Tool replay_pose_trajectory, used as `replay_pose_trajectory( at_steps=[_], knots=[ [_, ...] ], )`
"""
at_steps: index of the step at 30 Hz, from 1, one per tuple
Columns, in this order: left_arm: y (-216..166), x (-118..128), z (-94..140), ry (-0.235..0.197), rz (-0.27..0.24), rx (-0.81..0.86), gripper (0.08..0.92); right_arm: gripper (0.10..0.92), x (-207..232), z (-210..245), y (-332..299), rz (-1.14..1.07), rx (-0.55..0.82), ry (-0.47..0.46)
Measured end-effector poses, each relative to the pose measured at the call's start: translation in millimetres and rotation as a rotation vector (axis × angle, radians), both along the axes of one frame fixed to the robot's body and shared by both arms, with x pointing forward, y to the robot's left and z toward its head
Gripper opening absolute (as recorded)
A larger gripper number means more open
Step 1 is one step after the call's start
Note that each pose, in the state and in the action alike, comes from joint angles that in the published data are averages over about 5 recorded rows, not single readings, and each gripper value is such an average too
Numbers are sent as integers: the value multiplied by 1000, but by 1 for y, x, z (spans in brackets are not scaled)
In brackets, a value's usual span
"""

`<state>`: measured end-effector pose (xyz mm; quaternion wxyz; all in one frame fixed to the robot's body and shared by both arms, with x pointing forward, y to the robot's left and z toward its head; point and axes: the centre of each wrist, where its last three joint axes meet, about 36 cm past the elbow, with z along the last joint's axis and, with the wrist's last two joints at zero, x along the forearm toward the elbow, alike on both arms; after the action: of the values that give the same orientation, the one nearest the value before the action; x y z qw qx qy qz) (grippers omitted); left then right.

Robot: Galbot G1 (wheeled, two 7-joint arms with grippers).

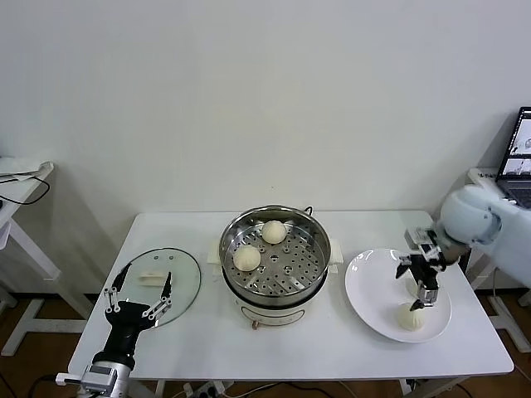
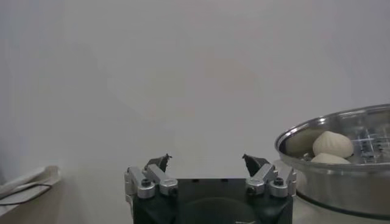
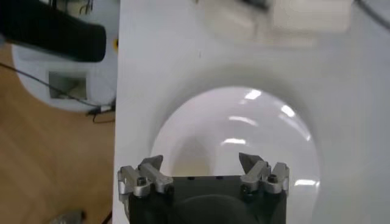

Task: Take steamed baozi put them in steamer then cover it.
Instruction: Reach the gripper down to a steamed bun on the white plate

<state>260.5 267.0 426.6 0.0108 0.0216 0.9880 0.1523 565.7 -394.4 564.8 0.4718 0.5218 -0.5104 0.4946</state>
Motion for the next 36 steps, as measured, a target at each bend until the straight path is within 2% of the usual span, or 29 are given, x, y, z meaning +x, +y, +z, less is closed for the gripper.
replay_pose_trajectory(
  at_steps=[14,29,32,36],
  knots=[
    [0,0,-2,3,6,7,823,823,3,-57,-19,-18,-58,14],
    [-1,1,-5,8,7,13,823,818,4,-92,-19,-29,-67,25],
    [-1,1,-5,8,6,12,823,771,5,-94,-19,-31,-68,23],
    [0,1,-5,8,7,15,823,656,5,-96,-19,-31,-72,21]
  ],
)
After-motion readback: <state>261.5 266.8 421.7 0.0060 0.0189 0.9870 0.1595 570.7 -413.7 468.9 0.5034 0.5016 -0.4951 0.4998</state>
